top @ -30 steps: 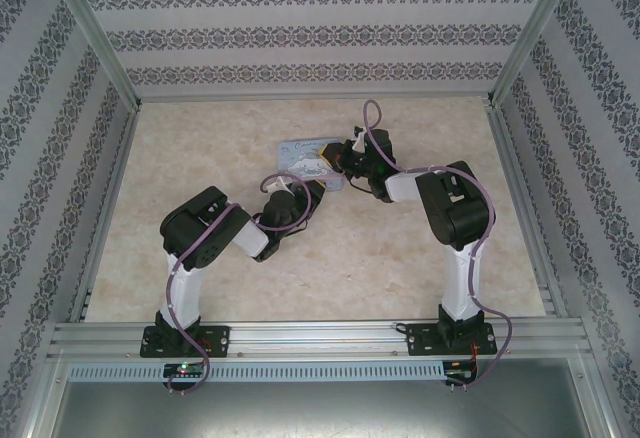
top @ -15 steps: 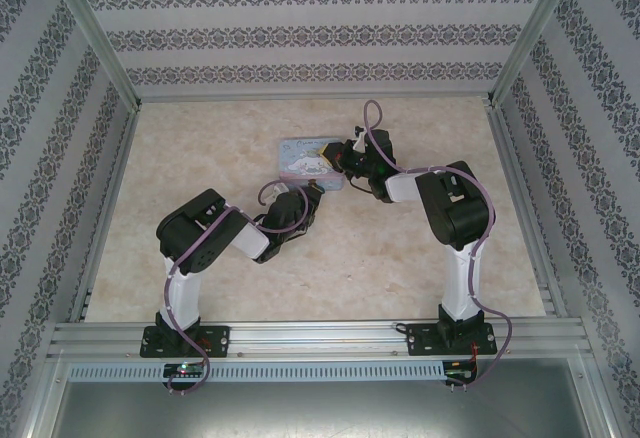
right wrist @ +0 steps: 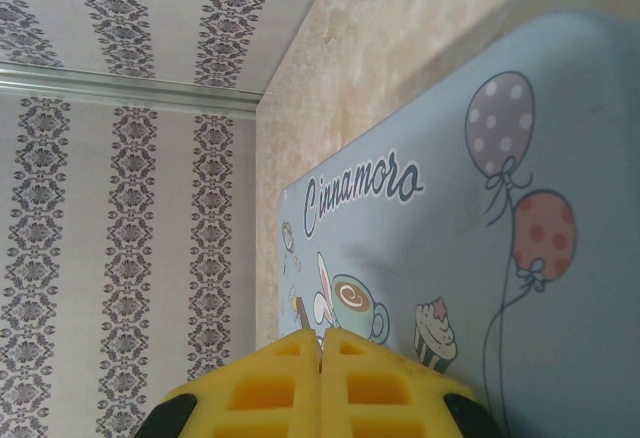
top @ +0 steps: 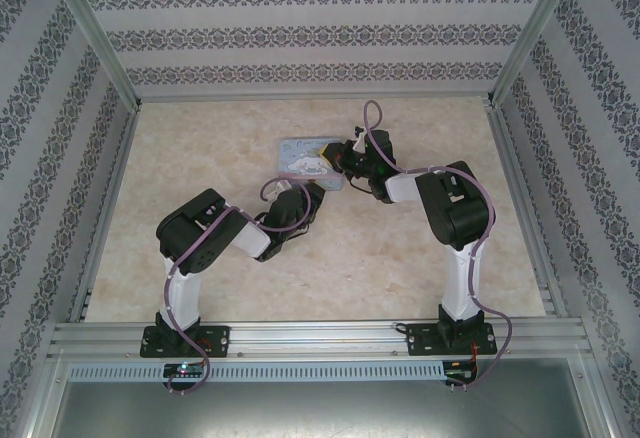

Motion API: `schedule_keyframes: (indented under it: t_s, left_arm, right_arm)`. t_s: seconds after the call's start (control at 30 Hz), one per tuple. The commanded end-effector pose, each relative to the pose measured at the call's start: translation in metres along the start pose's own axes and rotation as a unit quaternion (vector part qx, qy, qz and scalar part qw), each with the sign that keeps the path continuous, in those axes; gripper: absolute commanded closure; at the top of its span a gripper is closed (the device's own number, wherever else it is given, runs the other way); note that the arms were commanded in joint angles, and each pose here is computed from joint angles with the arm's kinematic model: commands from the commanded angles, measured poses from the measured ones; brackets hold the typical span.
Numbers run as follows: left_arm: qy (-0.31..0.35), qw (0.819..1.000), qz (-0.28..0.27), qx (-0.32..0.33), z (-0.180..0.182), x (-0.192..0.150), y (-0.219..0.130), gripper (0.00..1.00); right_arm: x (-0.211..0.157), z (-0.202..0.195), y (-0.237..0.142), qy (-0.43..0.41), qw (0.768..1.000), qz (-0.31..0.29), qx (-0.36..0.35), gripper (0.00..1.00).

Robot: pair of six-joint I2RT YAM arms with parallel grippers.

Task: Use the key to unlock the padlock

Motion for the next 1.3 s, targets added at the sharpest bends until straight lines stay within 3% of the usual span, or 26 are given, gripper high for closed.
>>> schedule_keyframes:
  t_s: [0.0, 0.23, 0.47, 0.73, 1.27]
  left_arm:
    - [0.056, 0.997, -0.003, 0.057, 0.019, 0.0, 0.003, 0.53]
    - [0.146, 0.987, 0.039, 0.056, -0.006, 0.004, -0.001, 0.51]
    - [0.267, 0.956, 0.077, 0.099, -0.026, 0.022, -0.019, 0.44]
    - [0.375, 0.914, 0.123, 0.094, -0.028, 0.031, -0.019, 0.45]
    - [0.475, 0.868, 0.113, 0.086, -0.021, 0.041, 0.0, 0.49]
  right_arm:
    - [-0.02, -0.041, 0.003, 0.048, 0.996, 0.037, -0.063, 1.0]
    - [-0.02, -0.041, 0.003, 0.049, 0.996, 0.037, -0.063, 1.0]
    - [-0.019, -0.043, 0.003, 0.049, 0.996, 0.038, -0.062, 1.0]
    - [-0.02, -0.044, 0.002, 0.051, 0.996, 0.04, -0.064, 1.0]
    - [-0.022, -0.045, 0.002, 0.053, 0.995, 0.043, -0.067, 1.0]
Point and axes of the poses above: each hand's point on the last joint's axis, 136 mm out from that joint toward the fingers, its own y axis out along the fingers, its own z axis along the line the jaws close on, x = y × z, the point moved 10 cm from there along -y, back along the fingers
